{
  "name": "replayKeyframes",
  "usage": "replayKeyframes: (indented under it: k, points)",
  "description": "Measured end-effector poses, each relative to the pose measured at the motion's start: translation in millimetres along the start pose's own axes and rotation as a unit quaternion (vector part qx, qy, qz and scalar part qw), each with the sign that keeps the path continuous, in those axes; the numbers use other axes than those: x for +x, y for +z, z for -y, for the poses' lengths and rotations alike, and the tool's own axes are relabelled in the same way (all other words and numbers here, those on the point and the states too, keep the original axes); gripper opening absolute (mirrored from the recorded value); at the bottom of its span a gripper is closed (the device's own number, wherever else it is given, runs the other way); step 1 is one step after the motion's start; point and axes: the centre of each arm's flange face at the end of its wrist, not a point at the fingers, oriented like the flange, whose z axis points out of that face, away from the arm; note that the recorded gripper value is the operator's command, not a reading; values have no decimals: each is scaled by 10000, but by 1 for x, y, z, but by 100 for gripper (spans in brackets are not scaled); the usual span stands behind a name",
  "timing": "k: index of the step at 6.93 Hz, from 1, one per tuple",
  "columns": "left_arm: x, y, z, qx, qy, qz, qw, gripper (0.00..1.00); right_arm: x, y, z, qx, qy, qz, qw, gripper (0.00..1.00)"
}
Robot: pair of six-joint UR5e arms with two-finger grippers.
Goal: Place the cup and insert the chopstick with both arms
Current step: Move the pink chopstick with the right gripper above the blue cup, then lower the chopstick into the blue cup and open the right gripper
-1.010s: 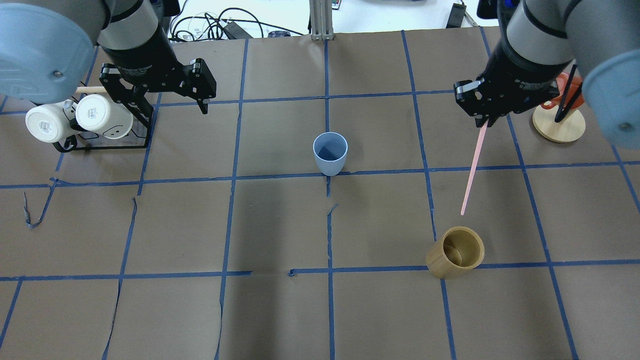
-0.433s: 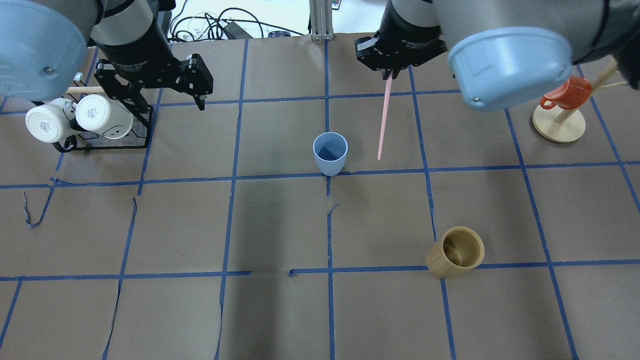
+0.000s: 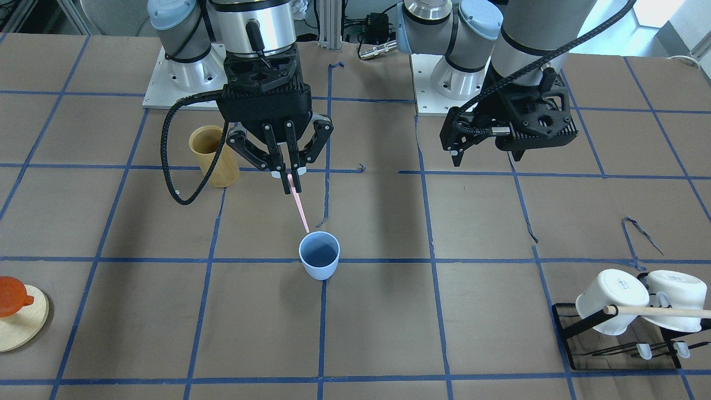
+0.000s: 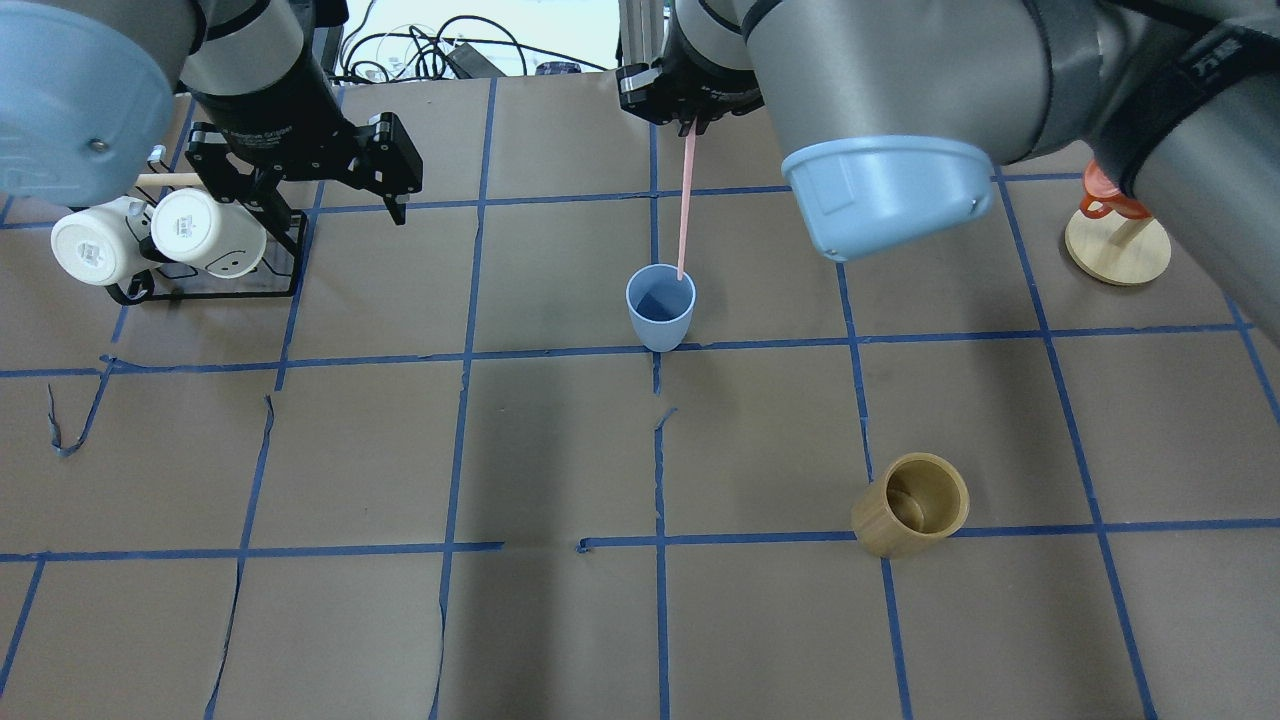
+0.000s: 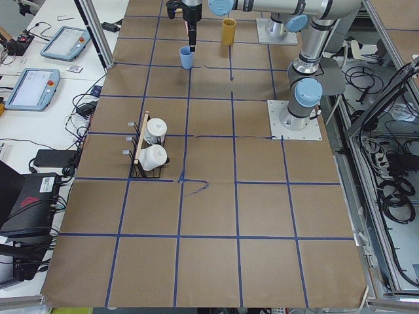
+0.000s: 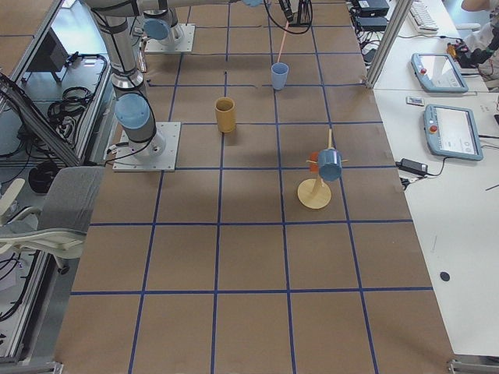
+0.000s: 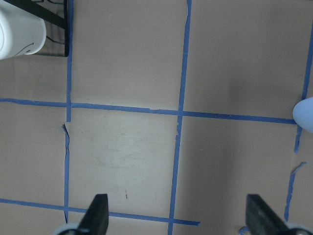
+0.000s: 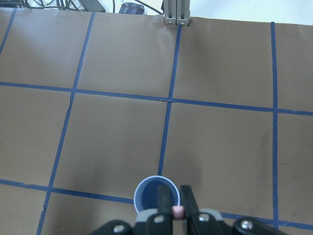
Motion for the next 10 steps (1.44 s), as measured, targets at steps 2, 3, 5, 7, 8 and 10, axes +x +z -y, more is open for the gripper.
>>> replayKeyframes:
  k: [2,3,5,7,8,10]
  points:
    - [0,0,0,60,-18,-49,10000,100,-2,20,-4,26,37,13,10000,0]
    - [0,-1,-1,76,-19,-48,10000,100,-2,27,-8,-10,73,8,10000,0]
    - [-1,-3,-4,65,-13,-7,10000,100,-2,33,-11,-52,127,7,9999,0]
    - [-1,-4,-5,67,-14,-19,10000,100,-3,40,-11,-41,142,18,9999,3]
    - [-1,-4,-5,71,-15,-29,10000,100,-2,46,-13,-21,142,22,9999,27]
    - [-1,-6,-6,83,-46,-55,9999,100,-1,59,-22,211,145,71,9996,91]
